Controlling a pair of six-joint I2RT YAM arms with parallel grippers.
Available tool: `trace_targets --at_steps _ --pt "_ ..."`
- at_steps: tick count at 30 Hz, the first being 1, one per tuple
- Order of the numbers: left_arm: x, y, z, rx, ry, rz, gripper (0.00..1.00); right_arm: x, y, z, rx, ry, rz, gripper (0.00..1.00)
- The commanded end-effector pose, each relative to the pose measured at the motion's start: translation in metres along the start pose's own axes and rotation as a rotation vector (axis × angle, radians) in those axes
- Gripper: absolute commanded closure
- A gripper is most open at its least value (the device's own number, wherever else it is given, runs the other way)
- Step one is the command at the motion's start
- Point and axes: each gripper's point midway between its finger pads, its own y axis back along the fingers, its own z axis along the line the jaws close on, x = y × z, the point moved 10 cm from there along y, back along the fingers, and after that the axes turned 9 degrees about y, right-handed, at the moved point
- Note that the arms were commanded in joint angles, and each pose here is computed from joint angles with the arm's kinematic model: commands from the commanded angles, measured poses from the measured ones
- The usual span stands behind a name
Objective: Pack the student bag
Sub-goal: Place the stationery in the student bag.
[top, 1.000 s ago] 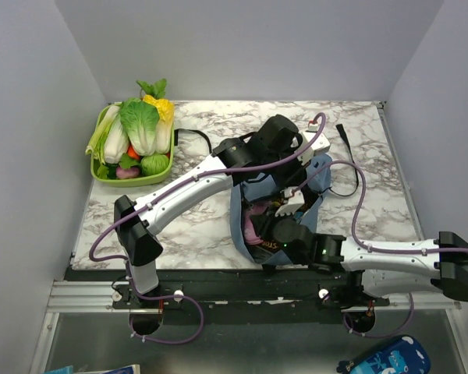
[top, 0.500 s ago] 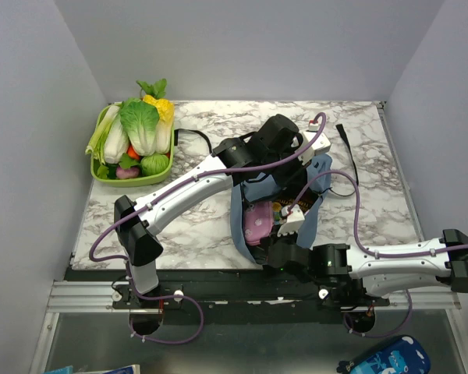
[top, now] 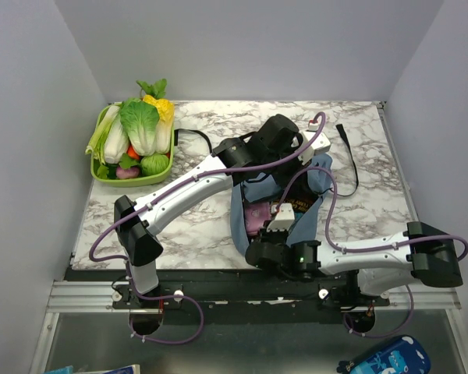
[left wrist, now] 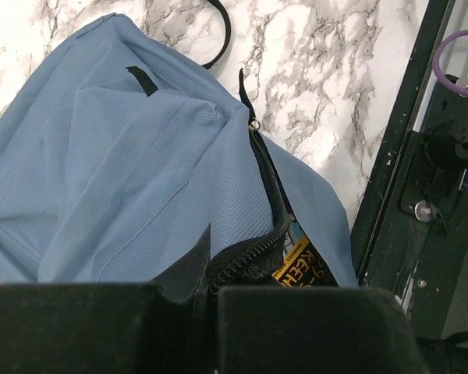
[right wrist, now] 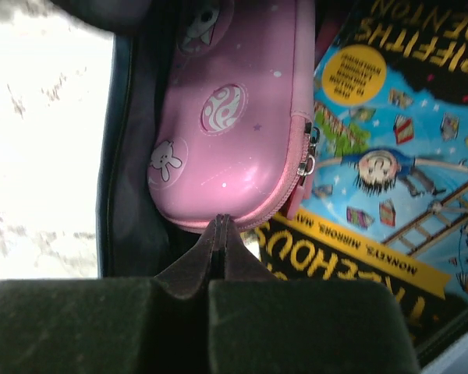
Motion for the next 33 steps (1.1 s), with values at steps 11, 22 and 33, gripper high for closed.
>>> trace_targets --at_steps 11,22,33 --pt "-0.020 0.022 -0.016 0.075 -0.008 -0.115 0.99 -0.047 0.011 -0.012 -0.118 -0.116 -0.154 0.63" --pt "-0.019 0.009 0.004 0.070 -0.011 -0.058 0.80 -0.020 0.101 0.009 -0.177 0.101 0.006 0.26" --pt "0.002 0.024 0.002 0.201 -0.011 0.047 0.40 -0.004 0.119 -0.020 0.172 -0.042 0.115 0.10"
